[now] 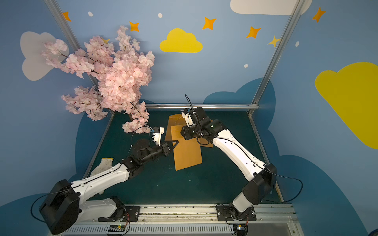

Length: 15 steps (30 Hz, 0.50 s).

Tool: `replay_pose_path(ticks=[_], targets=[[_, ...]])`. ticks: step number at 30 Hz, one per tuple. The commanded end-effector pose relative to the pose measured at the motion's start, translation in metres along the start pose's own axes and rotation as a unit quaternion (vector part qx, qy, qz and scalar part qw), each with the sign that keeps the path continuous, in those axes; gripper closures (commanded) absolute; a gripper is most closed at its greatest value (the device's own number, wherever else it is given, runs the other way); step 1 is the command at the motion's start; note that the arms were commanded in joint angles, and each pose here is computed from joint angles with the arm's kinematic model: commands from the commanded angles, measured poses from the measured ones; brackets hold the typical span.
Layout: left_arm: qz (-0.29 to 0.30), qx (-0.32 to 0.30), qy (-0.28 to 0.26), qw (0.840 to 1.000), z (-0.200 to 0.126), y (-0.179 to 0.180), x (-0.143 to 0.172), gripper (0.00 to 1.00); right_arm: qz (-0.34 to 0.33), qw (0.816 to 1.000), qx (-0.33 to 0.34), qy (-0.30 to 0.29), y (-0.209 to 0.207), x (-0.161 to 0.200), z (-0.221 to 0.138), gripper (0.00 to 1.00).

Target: Open the file bag

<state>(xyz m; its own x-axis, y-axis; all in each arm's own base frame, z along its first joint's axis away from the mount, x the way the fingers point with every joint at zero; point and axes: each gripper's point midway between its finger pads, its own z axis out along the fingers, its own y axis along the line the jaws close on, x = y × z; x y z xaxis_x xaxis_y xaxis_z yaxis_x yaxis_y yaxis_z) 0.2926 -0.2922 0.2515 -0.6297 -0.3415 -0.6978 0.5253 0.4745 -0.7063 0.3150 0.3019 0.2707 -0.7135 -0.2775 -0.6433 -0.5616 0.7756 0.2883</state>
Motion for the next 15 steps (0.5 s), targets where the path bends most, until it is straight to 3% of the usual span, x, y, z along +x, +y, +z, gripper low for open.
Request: replay_pose_path(ticks=[1, 15], targets=[[0.014, 0.047, -0.016, 0.999, -0.001, -0.025, -0.016, 0.98, -0.002, 1.0, -0.004, 0.007, 0.004, 0.0, 0.001, 0.64], [0.017, 0.071, 0.0, 0.997, -0.003, -0.031, -0.007, 0.98, 0.014, 1.0, 0.004, 0.005, 0.0, -0.006, 0.018, 0.68]])
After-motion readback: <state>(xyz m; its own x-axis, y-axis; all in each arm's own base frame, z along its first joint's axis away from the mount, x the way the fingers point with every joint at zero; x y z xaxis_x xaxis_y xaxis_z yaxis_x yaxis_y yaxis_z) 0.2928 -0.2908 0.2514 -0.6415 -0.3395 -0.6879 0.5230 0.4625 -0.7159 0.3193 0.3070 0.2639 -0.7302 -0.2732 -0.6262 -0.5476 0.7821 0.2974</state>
